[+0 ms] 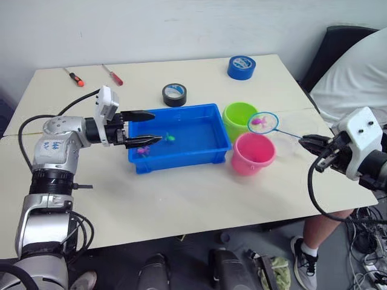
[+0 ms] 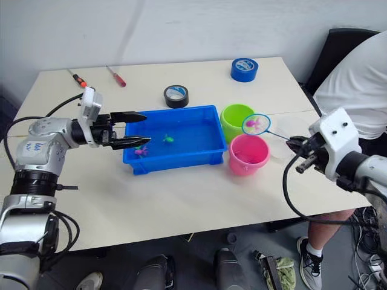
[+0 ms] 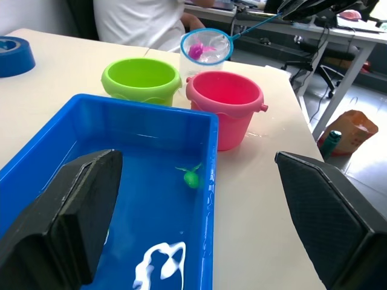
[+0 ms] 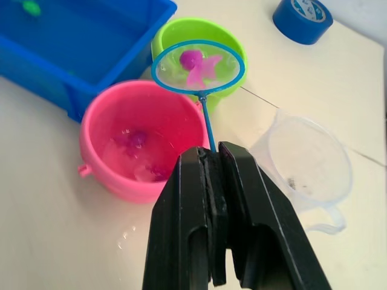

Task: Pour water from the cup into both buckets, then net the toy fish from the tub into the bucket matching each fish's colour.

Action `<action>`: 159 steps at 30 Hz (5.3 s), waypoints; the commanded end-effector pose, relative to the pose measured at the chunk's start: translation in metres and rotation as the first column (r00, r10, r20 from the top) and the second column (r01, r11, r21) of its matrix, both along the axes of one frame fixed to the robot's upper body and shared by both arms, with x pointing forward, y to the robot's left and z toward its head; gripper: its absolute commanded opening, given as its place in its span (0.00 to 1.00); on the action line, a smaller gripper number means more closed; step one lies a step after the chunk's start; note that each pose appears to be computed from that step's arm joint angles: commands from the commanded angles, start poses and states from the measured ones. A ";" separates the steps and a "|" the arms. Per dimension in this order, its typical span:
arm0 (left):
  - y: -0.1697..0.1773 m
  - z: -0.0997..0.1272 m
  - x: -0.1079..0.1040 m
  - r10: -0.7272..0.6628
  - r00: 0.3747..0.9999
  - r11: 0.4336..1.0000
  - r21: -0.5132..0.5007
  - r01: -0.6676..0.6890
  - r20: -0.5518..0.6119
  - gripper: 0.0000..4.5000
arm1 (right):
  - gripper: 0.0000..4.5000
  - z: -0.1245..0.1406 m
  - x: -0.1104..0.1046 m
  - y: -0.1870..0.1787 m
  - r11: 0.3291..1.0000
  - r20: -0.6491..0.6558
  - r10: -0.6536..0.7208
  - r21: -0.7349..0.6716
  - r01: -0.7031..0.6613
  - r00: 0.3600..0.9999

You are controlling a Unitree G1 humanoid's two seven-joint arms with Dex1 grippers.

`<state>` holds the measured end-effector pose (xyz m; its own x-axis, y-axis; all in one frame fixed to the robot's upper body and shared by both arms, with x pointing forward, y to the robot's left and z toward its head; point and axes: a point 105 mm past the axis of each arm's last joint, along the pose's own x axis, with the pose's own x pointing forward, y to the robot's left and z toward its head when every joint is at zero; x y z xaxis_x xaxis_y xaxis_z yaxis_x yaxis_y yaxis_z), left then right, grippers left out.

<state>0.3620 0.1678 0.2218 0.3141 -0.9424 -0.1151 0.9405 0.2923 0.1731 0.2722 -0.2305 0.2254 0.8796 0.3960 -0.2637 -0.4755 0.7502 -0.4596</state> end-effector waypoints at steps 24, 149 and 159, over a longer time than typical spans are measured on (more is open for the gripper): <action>-0.001 0.008 0.006 -0.031 0.999 0.999 0.012 0.030 0.044 0.98 | 0.00 -0.002 -0.011 -0.009 0.551 0.276 0.315 -0.832 0.062 0.908; 0.045 0.011 -0.045 0.175 0.983 0.984 0.015 -0.176 0.052 0.98 | 0.00 0.031 0.055 0.091 0.920 0.061 0.345 0.177 -0.350 0.937; 0.027 0.015 -0.035 0.078 0.996 0.997 -0.013 -0.077 0.036 0.98 | 0.00 0.036 0.005 0.015 0.990 0.043 0.103 0.094 -0.107 0.994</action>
<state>0.3269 0.1962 0.2303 0.4040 -0.9084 -0.1079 0.9067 0.3821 0.1784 0.2875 -0.2141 0.2436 0.8217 0.5177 -0.2385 -0.5699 0.7414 -0.3543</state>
